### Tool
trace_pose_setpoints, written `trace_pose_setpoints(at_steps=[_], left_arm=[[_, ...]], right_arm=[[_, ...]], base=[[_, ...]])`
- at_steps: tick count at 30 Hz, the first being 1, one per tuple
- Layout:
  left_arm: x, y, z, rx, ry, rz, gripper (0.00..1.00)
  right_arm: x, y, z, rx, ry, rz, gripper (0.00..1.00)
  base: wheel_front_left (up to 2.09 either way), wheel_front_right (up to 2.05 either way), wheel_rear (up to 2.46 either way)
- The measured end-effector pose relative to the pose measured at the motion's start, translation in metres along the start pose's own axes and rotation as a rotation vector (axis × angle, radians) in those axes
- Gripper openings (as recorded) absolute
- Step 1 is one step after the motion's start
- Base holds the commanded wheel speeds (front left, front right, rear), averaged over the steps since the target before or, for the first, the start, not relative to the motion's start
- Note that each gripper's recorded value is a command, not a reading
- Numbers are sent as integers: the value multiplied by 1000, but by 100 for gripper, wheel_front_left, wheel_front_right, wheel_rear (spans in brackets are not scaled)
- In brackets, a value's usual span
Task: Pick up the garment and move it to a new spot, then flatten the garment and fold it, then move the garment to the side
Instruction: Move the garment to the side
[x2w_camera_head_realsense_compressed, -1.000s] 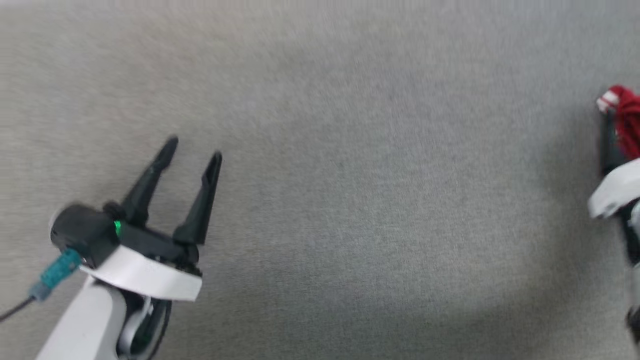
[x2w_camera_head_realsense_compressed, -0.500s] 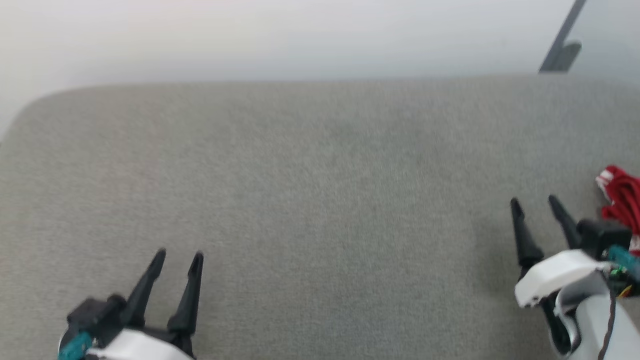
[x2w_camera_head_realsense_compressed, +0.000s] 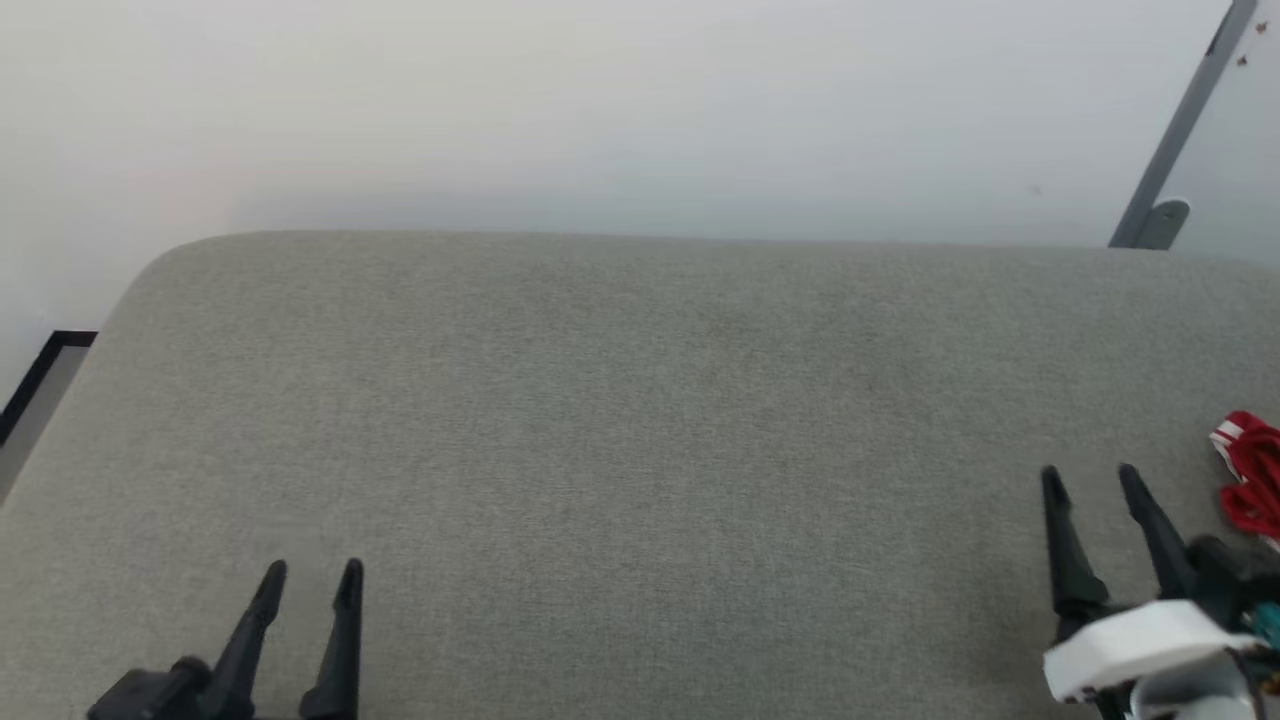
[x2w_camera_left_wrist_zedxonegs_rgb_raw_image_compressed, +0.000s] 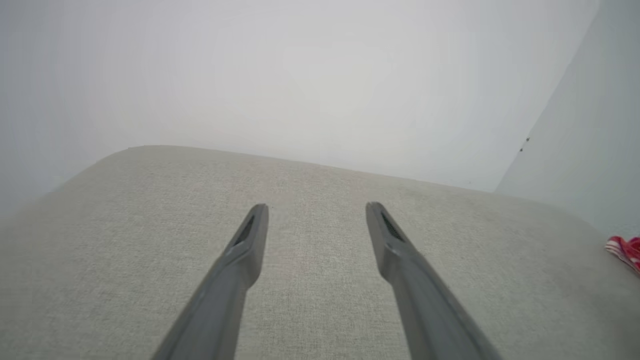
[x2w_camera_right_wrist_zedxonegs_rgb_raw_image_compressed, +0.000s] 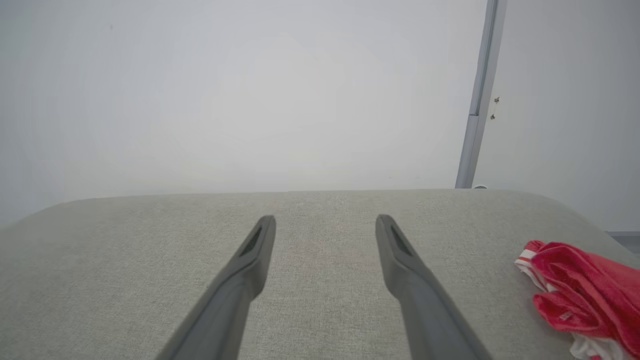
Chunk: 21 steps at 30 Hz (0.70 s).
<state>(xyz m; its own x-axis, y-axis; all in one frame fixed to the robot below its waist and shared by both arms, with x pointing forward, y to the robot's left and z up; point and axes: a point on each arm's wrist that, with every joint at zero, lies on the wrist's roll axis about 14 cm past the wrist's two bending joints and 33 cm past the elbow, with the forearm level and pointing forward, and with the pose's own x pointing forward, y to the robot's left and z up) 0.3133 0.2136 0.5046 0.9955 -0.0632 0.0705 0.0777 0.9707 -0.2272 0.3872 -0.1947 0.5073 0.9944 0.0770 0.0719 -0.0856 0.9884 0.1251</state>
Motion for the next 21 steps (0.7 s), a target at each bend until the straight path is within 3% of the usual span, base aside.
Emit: trace_pose_setpoints(at_steps=[21], left_arm=[[-23,7,7,-6,-31,63,100]], right_arm=[[-37,-7,7,45,-5,-78,100]], base=[[0,0,0]])
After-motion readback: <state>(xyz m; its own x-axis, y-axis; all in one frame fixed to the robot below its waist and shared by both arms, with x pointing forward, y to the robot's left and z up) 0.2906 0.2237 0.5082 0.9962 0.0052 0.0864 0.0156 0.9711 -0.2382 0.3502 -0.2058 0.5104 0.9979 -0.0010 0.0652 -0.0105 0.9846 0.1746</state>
